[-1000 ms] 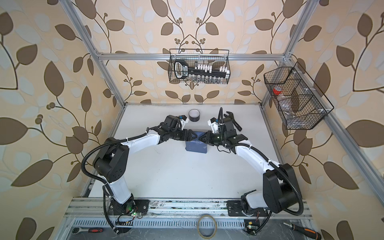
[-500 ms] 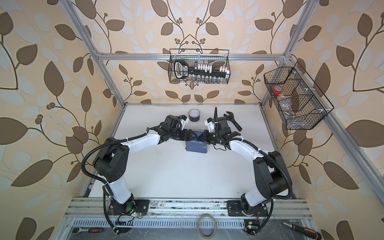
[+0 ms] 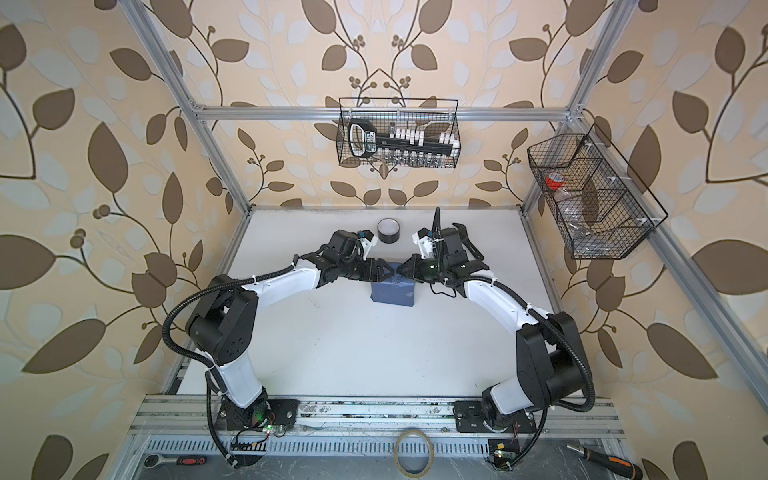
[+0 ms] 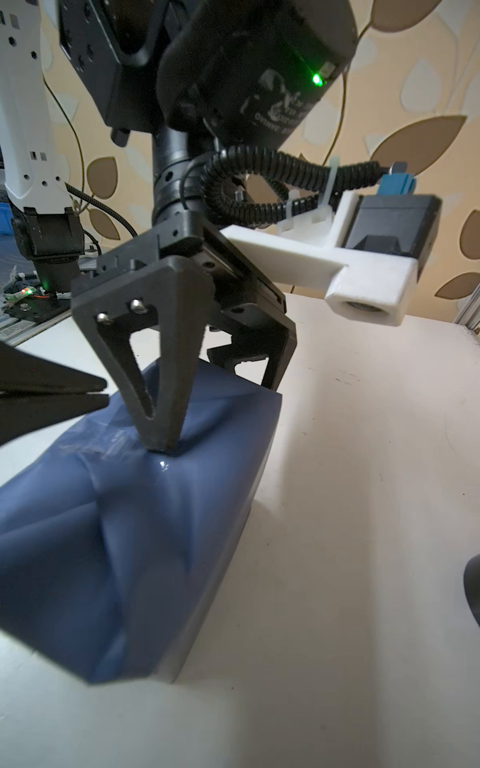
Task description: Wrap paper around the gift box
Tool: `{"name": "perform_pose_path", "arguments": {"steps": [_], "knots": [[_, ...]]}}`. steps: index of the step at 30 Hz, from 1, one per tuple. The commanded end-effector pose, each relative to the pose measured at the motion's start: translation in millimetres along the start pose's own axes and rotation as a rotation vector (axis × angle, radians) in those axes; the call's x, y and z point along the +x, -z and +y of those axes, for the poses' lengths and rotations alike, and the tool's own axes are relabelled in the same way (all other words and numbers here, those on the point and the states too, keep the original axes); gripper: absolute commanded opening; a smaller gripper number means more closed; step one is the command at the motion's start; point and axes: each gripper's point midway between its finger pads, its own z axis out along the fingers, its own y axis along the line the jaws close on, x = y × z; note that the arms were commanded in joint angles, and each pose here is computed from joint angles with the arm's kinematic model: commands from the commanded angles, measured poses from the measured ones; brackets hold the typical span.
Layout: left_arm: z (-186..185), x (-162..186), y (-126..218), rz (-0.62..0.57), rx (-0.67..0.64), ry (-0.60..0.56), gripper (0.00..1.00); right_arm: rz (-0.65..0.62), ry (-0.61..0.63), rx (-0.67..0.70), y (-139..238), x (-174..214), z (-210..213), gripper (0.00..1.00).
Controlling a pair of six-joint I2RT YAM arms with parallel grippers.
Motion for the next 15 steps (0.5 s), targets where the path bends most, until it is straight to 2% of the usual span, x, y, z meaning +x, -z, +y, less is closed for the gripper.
{"name": "perform_pose_path", "arguments": {"steps": [1,8,15], "knots": [[28.6,33.6,-10.0,0.109,-0.115,0.014,0.83,0.005,-0.006,0.001,-10.3,-8.1,-1.0,0.05],[27.6,33.4,-8.5,0.106,-0.113,0.013,0.83,0.032,-0.042,0.046,-23.8,-5.4,-28.6,0.05],[27.6,33.4,-8.2,0.106,-0.113,0.012,0.83,0.019,-0.040,0.089,-9.2,-5.9,-40.2,0.05]]}}
